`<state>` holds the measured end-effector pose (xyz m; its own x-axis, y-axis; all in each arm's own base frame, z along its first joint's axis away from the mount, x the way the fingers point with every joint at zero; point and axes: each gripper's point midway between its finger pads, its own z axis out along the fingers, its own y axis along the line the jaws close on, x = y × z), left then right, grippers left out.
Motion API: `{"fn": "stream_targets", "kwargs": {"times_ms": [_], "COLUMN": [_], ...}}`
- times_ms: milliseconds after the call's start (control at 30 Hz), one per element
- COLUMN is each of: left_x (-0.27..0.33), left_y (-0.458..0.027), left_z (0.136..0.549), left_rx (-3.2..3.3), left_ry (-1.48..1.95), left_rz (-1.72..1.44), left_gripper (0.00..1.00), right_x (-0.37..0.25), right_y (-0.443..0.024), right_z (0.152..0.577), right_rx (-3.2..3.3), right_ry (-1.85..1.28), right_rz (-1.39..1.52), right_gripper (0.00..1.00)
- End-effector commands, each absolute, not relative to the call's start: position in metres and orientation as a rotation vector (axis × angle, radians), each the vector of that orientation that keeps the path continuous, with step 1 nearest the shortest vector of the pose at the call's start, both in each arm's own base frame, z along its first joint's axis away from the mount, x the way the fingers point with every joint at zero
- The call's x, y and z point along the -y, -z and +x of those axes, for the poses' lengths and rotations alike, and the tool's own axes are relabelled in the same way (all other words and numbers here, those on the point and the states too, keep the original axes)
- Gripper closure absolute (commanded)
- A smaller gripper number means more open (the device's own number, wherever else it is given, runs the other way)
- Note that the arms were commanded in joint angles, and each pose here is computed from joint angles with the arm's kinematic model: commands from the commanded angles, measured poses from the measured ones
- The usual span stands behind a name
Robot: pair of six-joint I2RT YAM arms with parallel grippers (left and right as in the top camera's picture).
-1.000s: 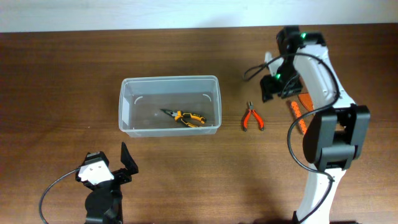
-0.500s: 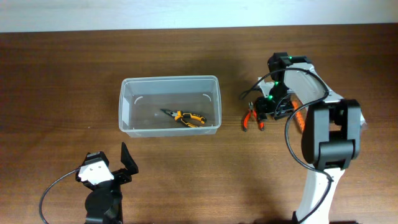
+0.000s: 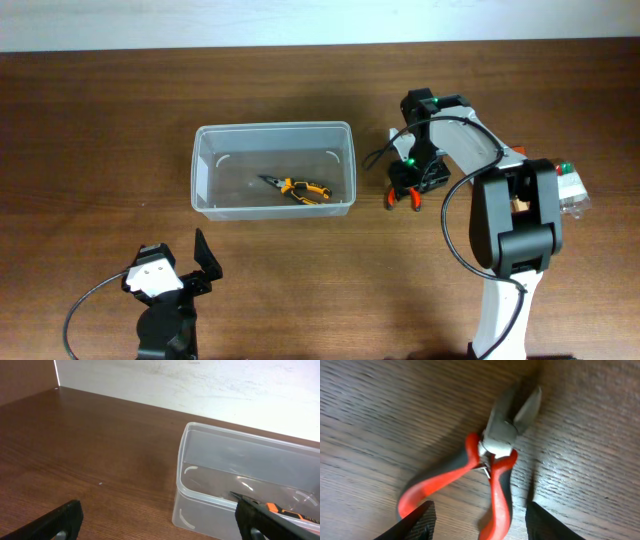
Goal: Pack container
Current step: 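Move the right gripper back over the red-handled cutters, then grasp the red cutters and drop them into the container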
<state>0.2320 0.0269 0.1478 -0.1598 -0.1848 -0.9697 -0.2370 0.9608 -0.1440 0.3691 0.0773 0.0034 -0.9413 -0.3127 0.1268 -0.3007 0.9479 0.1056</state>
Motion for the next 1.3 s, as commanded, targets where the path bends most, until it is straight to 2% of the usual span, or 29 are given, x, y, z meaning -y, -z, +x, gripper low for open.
{"fn": "stream_targets", "kwargs": {"times_ms": [0,67,367,400,500,600,700,800,900,1000,1267], "left_x": [-0.027,-0.027,-0.027,-0.027,-0.027,-0.027,-0.027,-0.027,-0.027,-0.027,-0.027], "left_y": [-0.147,-0.147,-0.147,-0.147,-0.147,-0.147,-0.147,-0.147,-0.147,-0.147,-0.147], "left_z": [0.232,0.232,0.232,0.232,0.232,0.232,0.232,0.232,0.232,0.232,0.232], "left_rx": [-1.743,-1.743,-1.743,-1.743,-1.743,-1.743,-1.743,-1.743,-1.743,-1.743,-1.743], "left_ry": [-0.054,-0.054,-0.054,-0.054,-0.055,-0.055,-0.054,-0.054,-0.054,-0.054,-0.054], "left_rz": [-0.309,-0.309,-0.309,-0.309,-0.309,-0.309,-0.309,-0.309,-0.309,-0.309,-0.309], "left_gripper": [0.01,0.01,0.01,0.01,0.01,0.01,0.01,0.01,0.01,0.01,0.01], "right_x": [-0.071,-0.070,-0.068,-0.068,-0.068,-0.068,-0.068,-0.075,-0.087,-0.107,-0.185], "right_y": [0.005,0.009,0.026,0.026,0.019,-0.009,-0.058,-0.132,-0.199,-0.247,-0.239], "right_z": [0.365,0.363,0.345,0.345,0.354,0.380,0.417,0.457,0.478,0.480,0.446], "right_rx": [2.946,2.942,2.904,2.905,2.925,3.002,3.127,3.298,3.454,3.543,3.396], "right_ry": [0.097,0.096,0.095,0.095,0.089,0.053,0.008,0.007,0.024,0.051,0.111], "right_rz": [0.439,0.438,0.430,0.430,0.436,0.454,0.476,0.524,0.582,0.692,1.055], "right_gripper": [0.46,0.51,0.90,0.91,0.95,0.96,0.96,0.96,0.96,0.96,0.96]}}
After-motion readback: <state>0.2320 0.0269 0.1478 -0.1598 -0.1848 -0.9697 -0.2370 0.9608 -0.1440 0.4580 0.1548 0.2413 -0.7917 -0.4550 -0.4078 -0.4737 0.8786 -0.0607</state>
